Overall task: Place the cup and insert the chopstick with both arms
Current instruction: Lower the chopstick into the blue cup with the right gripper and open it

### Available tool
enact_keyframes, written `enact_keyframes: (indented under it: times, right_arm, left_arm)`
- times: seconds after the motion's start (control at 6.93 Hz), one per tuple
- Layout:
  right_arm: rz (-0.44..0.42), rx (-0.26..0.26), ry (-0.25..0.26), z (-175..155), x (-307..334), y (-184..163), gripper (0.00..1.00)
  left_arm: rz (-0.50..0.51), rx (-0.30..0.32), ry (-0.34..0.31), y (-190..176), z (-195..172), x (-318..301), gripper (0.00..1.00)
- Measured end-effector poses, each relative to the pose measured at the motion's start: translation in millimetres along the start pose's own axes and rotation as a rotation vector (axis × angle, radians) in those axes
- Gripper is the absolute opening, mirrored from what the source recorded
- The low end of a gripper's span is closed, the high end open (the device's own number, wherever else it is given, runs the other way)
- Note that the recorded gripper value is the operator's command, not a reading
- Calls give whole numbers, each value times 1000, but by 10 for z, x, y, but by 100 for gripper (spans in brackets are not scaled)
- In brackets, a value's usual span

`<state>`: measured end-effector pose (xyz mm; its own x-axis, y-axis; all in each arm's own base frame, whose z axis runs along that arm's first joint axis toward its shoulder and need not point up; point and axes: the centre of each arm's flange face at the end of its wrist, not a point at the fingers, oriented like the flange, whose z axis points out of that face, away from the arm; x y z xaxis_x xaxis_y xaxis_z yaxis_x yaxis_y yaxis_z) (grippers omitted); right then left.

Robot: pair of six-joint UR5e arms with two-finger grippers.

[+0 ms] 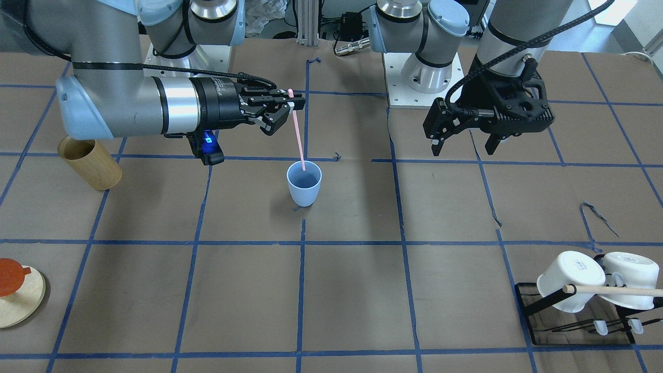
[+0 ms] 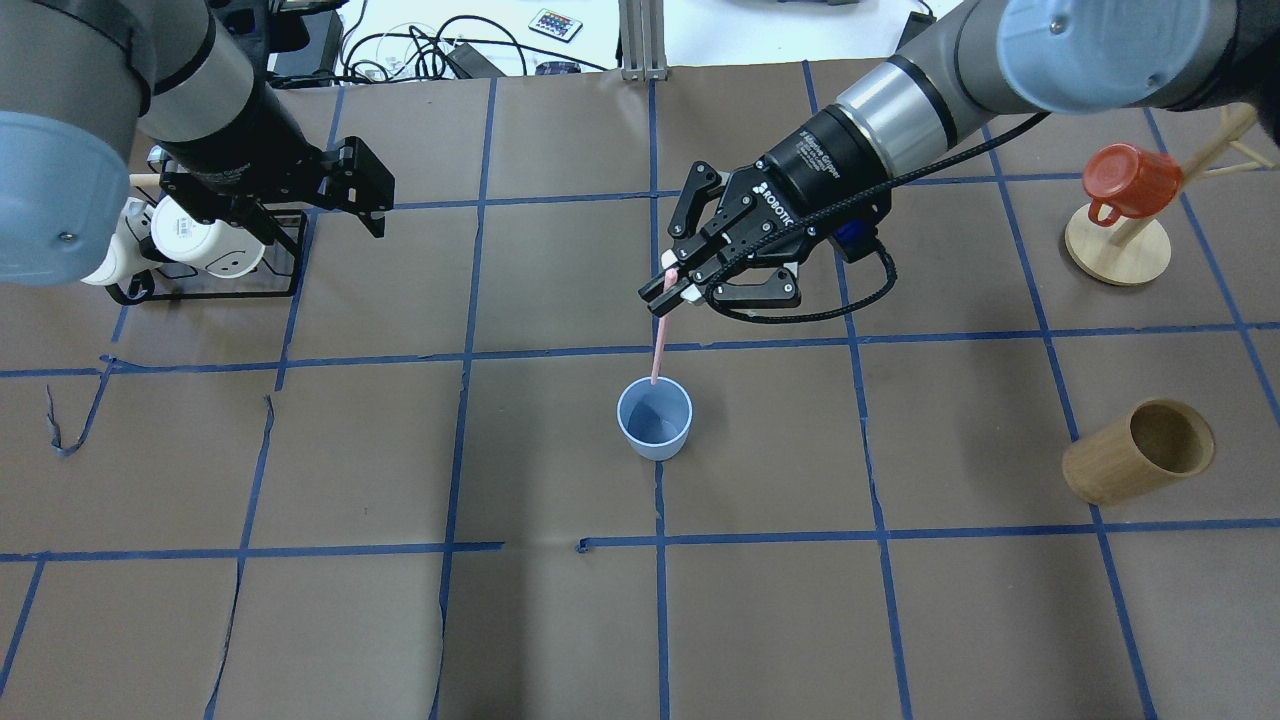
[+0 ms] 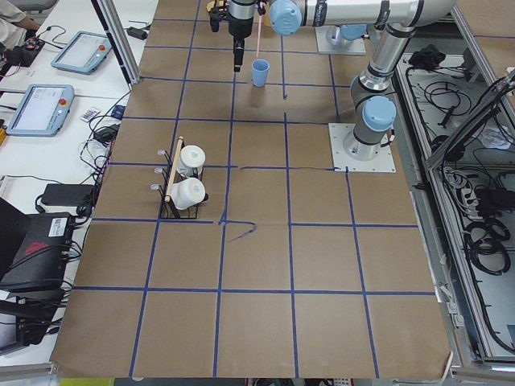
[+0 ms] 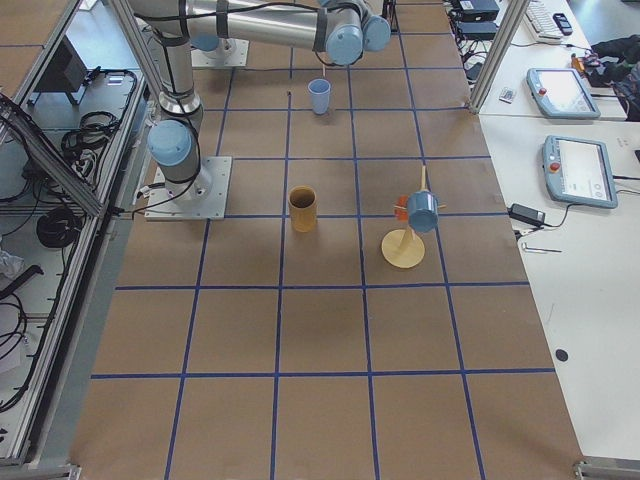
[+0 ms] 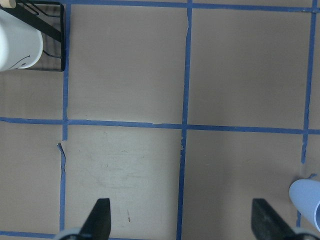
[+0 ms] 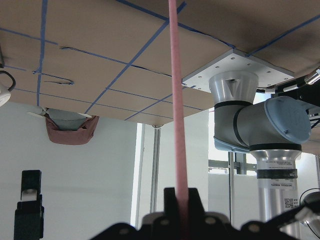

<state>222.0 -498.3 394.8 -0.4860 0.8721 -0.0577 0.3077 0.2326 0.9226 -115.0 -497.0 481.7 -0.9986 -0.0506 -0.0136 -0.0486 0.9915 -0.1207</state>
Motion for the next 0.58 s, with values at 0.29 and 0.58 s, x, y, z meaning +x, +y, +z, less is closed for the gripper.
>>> enact_keyframes:
  times: [0.29,0.58]
  right_arm:
    - [29,-17,12,73,-1,-168,3]
    - [56,-24,18,100,-27,-273,10]
  left_arm:
    - [-1,0,0,6,-4,0,100]
    - [0,1,3,13,-7,2,100]
